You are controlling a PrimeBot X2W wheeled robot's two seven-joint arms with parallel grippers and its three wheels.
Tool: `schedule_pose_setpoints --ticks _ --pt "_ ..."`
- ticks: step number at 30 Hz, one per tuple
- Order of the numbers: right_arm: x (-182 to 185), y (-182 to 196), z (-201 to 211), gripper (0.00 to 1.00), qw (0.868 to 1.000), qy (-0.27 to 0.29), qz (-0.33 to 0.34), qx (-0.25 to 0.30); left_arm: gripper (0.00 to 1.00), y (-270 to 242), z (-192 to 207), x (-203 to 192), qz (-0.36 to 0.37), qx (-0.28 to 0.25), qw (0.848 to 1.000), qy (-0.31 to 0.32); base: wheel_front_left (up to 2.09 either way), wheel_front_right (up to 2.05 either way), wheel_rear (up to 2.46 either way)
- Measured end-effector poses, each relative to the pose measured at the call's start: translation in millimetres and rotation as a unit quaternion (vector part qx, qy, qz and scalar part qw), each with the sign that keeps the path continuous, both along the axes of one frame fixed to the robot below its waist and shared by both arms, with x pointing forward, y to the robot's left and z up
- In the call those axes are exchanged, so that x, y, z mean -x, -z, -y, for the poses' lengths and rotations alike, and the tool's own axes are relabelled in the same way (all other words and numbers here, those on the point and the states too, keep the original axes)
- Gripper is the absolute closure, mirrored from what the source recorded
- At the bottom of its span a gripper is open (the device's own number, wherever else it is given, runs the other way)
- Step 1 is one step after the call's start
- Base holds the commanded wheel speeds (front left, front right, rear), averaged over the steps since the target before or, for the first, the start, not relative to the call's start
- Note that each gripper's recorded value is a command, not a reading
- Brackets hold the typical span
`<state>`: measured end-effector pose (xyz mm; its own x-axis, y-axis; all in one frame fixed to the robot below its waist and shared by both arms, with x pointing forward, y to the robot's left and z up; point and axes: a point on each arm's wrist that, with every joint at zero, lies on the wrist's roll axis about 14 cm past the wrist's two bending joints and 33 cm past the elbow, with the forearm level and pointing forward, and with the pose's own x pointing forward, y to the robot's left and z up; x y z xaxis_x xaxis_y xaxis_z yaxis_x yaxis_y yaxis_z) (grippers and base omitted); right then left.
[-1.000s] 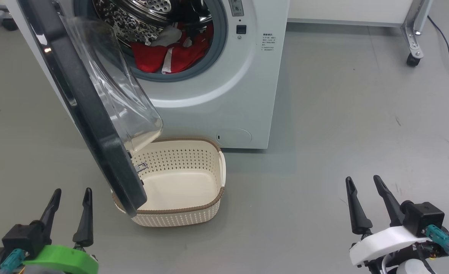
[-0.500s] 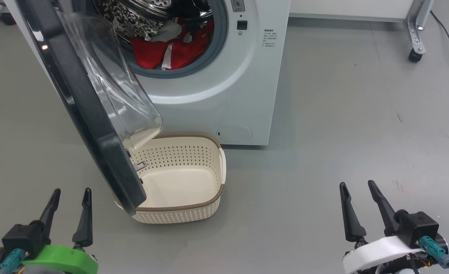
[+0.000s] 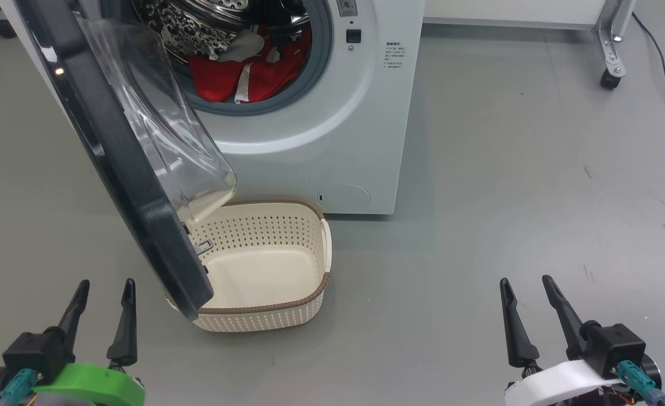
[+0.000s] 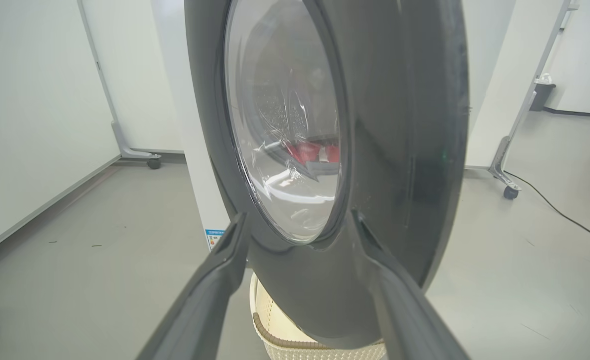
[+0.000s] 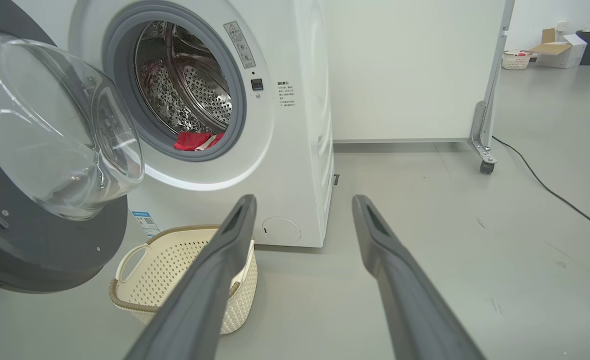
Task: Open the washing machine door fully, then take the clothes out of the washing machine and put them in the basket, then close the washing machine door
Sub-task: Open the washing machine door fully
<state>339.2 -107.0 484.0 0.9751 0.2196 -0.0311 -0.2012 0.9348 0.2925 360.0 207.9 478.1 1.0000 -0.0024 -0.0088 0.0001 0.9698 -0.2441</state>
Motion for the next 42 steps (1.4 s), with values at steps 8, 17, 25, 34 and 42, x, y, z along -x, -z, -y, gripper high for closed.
schedule_pose_setpoints --ticks 8,17,25,34,42 --pt "2 -1 3 0.0 1.0 0.008 0.001 -0.001 0.0 -1 1 0 0.001 0.0 1.0 0.001 0.0 0.0 0.0" --pt "4 0 11 0.0 1.0 0.025 -0.001 -0.004 0.0 -2 4 1 0.002 -0.006 1.0 0.006 0.0 0.0 0.0" --pt "5 0 16 0.0 0.999 0.038 -0.001 -0.005 0.0 -2 4 2 0.004 -0.006 1.0 0.006 0.0 0.0 0.0" --pt "7 2 15 0.0 0.999 0.039 -0.004 -0.005 0.0 -2 6 1 0.003 -0.007 1.0 0.009 0.0 0.0 0.0" --pt "5 2 20 0.0 0.999 0.045 -0.002 -0.003 1.0 10 13 4 -0.015 0.003 1.0 0.016 0.0 0.0 0.0"
